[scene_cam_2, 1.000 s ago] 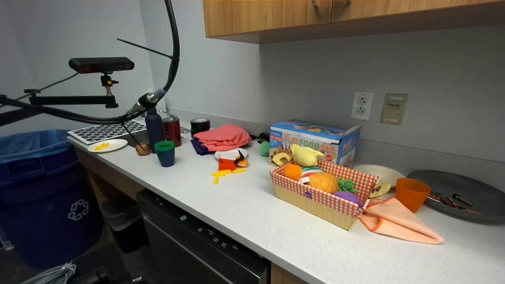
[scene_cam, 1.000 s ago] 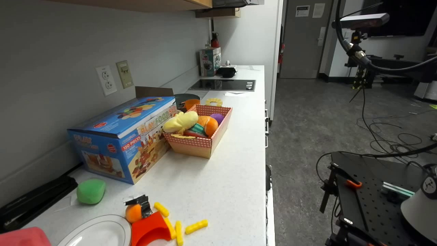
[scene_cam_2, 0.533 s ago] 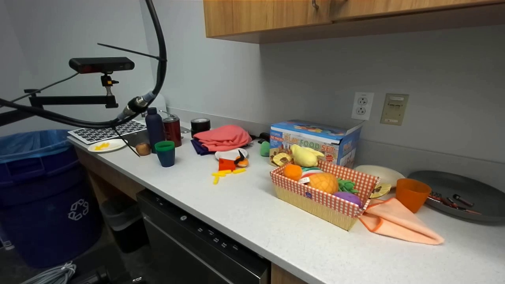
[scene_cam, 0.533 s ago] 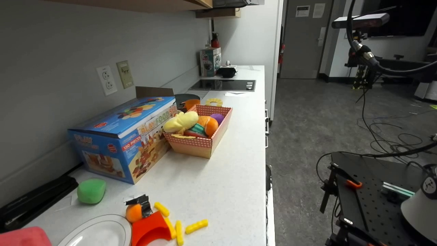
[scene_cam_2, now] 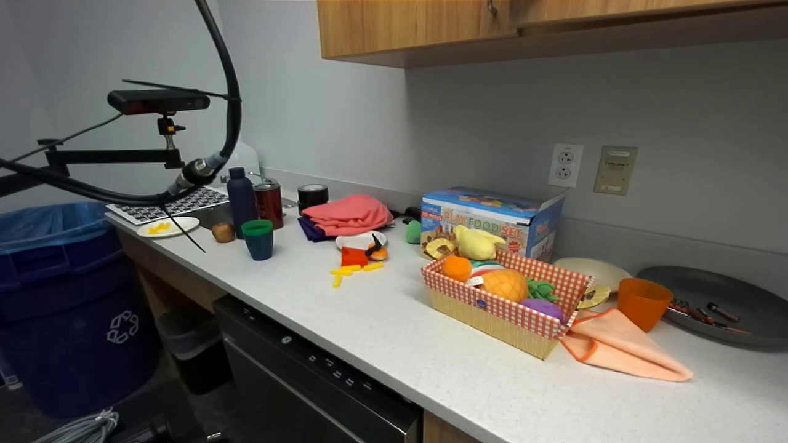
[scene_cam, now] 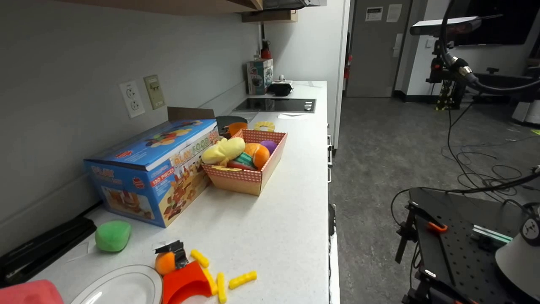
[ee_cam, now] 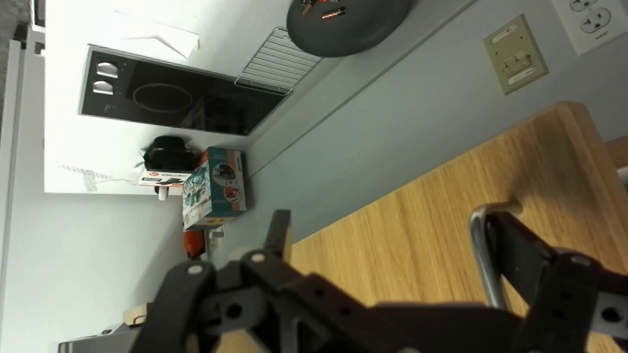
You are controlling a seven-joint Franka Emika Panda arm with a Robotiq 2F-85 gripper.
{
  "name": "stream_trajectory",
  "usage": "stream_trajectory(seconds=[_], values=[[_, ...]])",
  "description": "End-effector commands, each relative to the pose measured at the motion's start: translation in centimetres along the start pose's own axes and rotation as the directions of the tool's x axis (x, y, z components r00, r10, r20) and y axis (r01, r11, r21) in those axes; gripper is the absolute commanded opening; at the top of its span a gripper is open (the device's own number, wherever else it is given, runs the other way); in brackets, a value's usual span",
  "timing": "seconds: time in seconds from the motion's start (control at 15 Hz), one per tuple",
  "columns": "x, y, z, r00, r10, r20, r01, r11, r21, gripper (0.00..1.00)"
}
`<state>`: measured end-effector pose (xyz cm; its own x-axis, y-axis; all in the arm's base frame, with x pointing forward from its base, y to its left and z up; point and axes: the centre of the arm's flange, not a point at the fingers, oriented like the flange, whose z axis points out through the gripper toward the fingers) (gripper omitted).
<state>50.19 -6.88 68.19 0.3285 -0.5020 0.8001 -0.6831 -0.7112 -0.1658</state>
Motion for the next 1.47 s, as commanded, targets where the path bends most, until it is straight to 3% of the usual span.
stream_trajectory(seconds=[0.0,0.27,0.33,0.87,1.2,1.4], values=[[-1.4,3.8,0.9,0.999,0.042,-0.001,-0.042,0.987,-0.155,1.0],[-1.5,4.2,0.4,0.999,0.049,-0.017,-0.051,0.974,-0.219,1.0],[-0.7,0.9,-1.2,0.999,0.031,-0.026,-0.033,0.995,-0.09,1.0],[-0.3,1.6,-1.8,0.998,0.033,-0.056,-0.04,0.991,-0.13,1.0],[0.7,5.7,-2.5,0.997,-0.078,0.013,0.079,0.987,-0.137,1.0],[2.0,9.0,-1.8,0.991,-0.124,0.052,0.132,0.973,-0.19,1.0]])
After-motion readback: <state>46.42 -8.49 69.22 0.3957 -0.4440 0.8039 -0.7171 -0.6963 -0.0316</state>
